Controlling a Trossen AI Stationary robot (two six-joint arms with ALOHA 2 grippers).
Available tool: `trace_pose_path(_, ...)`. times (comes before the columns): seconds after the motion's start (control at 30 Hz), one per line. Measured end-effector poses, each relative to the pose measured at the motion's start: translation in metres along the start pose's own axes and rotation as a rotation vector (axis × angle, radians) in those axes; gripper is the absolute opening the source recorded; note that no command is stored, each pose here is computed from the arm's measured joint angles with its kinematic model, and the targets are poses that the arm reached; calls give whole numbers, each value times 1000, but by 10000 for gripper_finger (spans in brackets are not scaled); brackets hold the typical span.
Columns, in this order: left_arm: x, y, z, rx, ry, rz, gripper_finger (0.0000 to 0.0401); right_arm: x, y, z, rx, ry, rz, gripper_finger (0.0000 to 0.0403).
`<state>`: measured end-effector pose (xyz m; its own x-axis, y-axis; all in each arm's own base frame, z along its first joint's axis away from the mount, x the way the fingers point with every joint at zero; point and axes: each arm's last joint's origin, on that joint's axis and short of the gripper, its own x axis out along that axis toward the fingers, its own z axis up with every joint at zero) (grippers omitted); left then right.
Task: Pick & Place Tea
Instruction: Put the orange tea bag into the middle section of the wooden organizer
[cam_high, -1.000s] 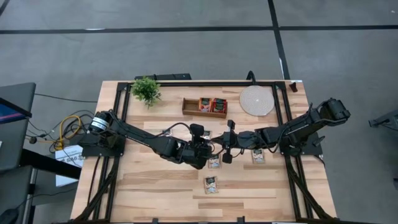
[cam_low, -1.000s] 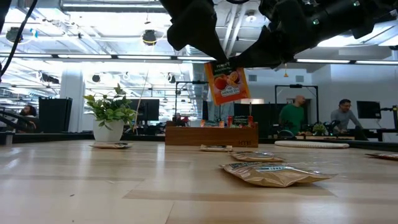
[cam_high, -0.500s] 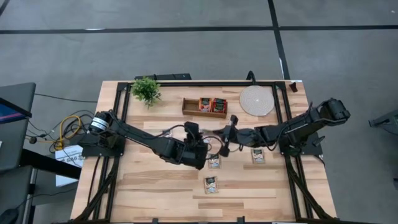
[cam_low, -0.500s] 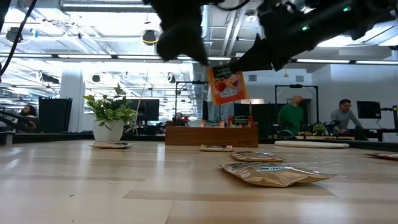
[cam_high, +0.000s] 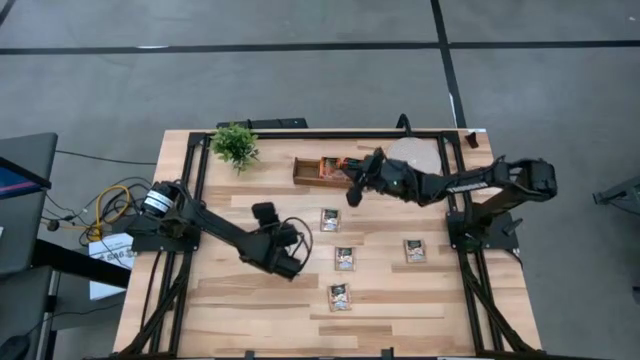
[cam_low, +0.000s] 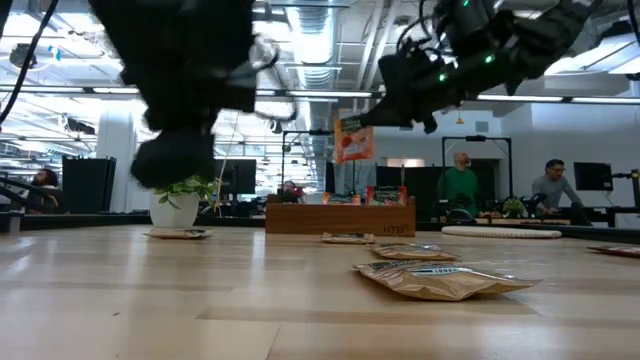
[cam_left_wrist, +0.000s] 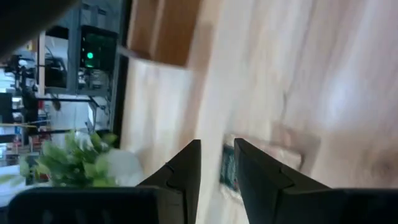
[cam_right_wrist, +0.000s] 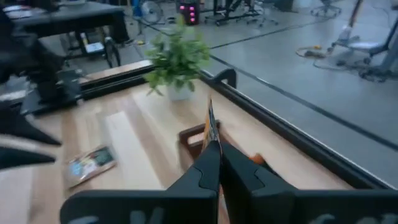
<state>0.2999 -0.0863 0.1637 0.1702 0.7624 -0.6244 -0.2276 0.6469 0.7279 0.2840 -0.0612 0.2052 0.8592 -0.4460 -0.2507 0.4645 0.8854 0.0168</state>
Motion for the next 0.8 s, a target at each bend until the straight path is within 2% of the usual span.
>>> trace_pose_path(0.17, 5, -16, -21, -6, -10, -13, 90, 22, -20, -3, 78, 22, 34, 0)
trace_pose_path(0.37, 0, -23, -26, -16, -30, -27, 90, 66, -30, 2, 74, 67, 36, 0)
trace_pose_path(0.5, -7, -26, -29, -21, -48, -35, 90, 89, -40, 0, 72, 164, 11, 0)
trace_pose_path(0.67, -16, -25, -39, -30, -80, -42, 90, 98, -50, -6, 76, 225, -27, 0)
trace_pose_path(0.8, -17, -16, -53, -81, -100, -71, 90, 98, -55, -11, 75, 260, -61, 0)
